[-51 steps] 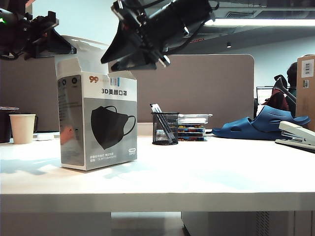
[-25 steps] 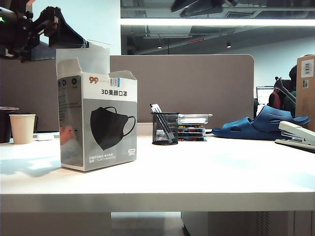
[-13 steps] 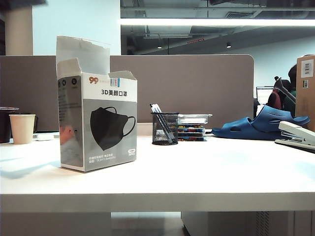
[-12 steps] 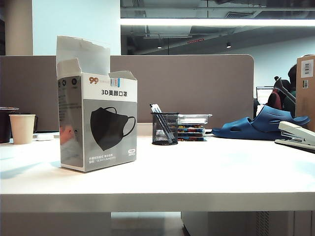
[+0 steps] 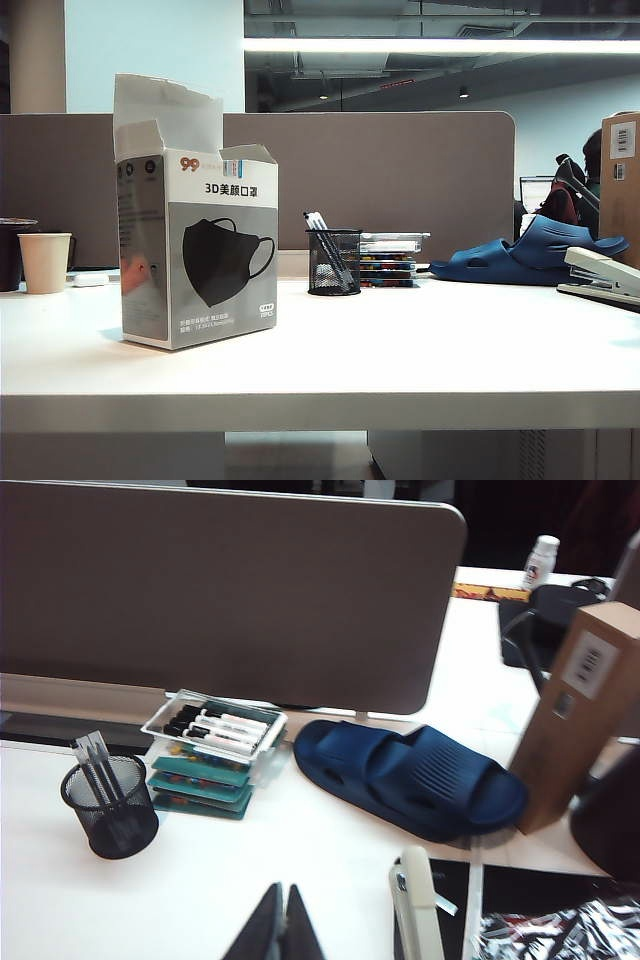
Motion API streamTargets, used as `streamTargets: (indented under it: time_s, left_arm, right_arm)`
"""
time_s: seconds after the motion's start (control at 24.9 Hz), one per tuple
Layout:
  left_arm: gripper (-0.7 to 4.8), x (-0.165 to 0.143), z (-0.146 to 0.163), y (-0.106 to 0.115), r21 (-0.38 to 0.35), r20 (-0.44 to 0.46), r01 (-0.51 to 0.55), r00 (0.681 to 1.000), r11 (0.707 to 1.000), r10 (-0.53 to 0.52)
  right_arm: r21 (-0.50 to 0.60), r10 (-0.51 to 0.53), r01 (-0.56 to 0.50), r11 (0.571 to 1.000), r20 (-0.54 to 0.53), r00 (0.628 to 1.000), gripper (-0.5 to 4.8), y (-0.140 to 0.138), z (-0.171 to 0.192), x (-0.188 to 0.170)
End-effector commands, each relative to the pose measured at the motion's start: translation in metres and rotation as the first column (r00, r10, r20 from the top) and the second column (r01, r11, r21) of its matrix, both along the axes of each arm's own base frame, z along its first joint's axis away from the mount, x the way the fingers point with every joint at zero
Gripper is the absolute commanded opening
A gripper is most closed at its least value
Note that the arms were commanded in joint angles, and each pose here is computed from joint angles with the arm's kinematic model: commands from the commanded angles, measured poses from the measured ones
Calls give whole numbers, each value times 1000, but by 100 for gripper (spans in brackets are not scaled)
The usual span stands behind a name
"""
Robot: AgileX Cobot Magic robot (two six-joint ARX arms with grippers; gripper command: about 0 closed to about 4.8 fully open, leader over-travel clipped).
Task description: Put the mask into the mask box.
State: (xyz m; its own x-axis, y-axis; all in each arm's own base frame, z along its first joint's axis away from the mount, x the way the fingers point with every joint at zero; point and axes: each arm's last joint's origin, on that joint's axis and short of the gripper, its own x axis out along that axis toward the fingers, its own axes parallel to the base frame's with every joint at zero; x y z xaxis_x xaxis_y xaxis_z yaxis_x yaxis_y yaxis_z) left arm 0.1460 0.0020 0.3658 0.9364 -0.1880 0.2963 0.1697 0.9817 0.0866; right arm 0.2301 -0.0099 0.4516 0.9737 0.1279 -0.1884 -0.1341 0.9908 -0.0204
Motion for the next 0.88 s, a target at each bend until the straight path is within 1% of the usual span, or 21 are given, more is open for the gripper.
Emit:
streamTargets:
  time_s: [0.04, 0.12, 0.2, 0.24, 0.32, 0.36, 0.4, 0.44, 0.52, 0.6, 0.8, 0.88]
  left_arm:
    - [-6, -16, -7, 3, 10, -88, -123, 988, 992, 123]
    - [-6, -28, -7, 2, 42, -87, -129, 987, 991, 132]
    - [-6, -38, -8, 1, 41, -98, -128, 986, 991, 131]
    - [-6, -46, -10, 1, 40, -118, -126, 984, 991, 130]
    - [-6, -54, -14, 0, 32, -134, -124, 983, 992, 127]
    - [-6, -62, -19, -1, 32, -128, -123, 984, 992, 126]
    - [-6, -65, -21, -1, 29, -122, -120, 985, 992, 122]
    - [-6, -72, -29, -2, 22, -115, -95, 989, 995, 97]
    - [-6, -82, -41, -3, 0, -116, -86, 990, 996, 86]
    - [-6, -92, -53, -4, 0, -114, -84, 990, 996, 83]
    - [-6, -105, -77, -4, -11, -82, -87, 993, 996, 86]
    - [-6, -101, -82, -4, -41, -116, -84, 990, 996, 79]
  right_arm:
    - [-4, -34, 34, 999, 33, 999, -9, -3, -3, -29]
    - [2, -41, 40, 999, 18, 999, -9, -1, -20, -47]
    - [8, -41, 41, 999, 12, 999, -9, 0, -38, -62]
    - [39, -45, 45, 998, 10, 999, -9, 1, -51, -73]
    - [56, -48, 48, 997, 9, 999, -9, 2, -64, -83]
    - [61, -49, 48, 997, 13, 999, -9, 3, -76, -95]
    - [64, -49, 48, 997, 15, 999, -9, 4, -81, -100]
    - [77, -52, 50, 996, 21, 998, -9, 5, -90, -110]
    - [78, -51, 48, 996, 40, 998, -9, 6, -101, -124]
    - [78, -46, 41, 996, 66, 997, -9, 7, -111, -137]
    - [79, -16, 8, 997, 105, 994, -9, 10, -141, -158]
    - [99, -14, 3, 995, 111, 994, -9, 10, -156, -164]
